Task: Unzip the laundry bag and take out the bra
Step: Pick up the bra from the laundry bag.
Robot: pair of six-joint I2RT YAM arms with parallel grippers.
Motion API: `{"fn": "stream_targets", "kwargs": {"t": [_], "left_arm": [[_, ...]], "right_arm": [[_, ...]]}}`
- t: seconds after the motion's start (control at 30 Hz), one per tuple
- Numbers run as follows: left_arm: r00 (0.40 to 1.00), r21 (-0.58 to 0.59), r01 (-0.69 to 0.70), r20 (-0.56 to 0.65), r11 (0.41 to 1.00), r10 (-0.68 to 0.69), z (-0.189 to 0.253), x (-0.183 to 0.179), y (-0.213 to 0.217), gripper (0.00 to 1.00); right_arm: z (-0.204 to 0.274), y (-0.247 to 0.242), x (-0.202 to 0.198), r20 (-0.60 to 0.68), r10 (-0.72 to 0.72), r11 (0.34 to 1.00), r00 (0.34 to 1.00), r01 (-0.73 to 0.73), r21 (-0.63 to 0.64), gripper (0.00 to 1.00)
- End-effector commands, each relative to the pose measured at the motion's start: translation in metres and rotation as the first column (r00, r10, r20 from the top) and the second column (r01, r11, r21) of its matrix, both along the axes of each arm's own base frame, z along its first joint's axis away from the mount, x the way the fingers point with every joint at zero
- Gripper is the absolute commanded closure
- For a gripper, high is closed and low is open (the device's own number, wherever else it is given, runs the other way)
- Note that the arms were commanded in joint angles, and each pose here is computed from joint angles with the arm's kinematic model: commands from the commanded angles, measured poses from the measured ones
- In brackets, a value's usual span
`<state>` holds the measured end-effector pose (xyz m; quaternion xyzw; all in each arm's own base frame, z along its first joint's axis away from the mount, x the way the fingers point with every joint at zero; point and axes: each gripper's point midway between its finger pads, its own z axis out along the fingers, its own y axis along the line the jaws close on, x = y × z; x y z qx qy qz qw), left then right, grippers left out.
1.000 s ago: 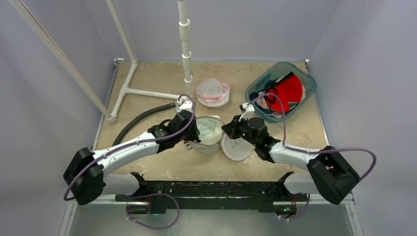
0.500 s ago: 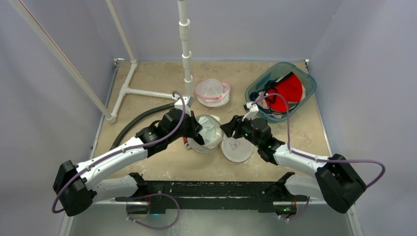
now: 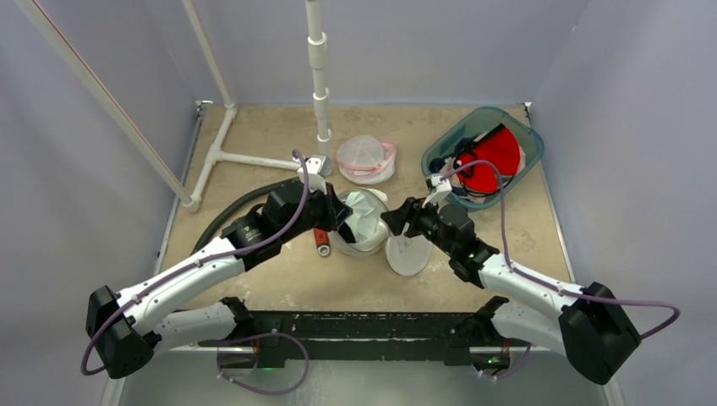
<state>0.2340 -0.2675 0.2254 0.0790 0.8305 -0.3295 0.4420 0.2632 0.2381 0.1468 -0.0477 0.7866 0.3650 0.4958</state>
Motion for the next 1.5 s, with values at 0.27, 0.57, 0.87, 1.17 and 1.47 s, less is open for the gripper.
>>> {"fn": "stream_targets", "kwargs": {"t": [0.27, 0.57, 0.87, 1.17, 1.47], "left_arm": [[0.988, -0.041, 0.133, 0.088, 0.990, -0.129, 0.018, -0.011, -0.013, 1.00], [0.952, -0.107, 0.259, 0.199, 0.960, -0.235, 0.050, -0.027, -0.021, 1.00], [0.934, -0.083, 0.257, 0.278, 0.963, -0.225, 0.057, -0.026, -0.015, 1.00], [0.895, -0.134, 0.274, 0.398, 0.952, -0.202, 0.063, -0.025, -0.015, 1.00], [0.847, -0.161, 0.372, 0.463, 0.914, -0.263, 0.069, -0.043, -0.019, 1.00]], "right_arm": [[-0.009, -0.009, 0.014, -0.023, -0.083, 0.995, 0.996, 0.082, -0.050, 0.89], [-0.036, -0.019, 0.015, -0.111, -0.153, 0.984, 0.982, 0.140, -0.112, 0.65], [0.032, -0.029, 0.008, 0.016, -0.131, 0.987, 0.991, 0.132, -0.096, 0.33], [0.113, -0.027, -0.023, 0.175, -0.034, 0.997, 0.984, 0.021, 0.079, 0.31], [0.137, 0.016, -0.071, 0.273, 0.358, 0.923, 0.893, -0.382, 0.039, 0.27]]}}
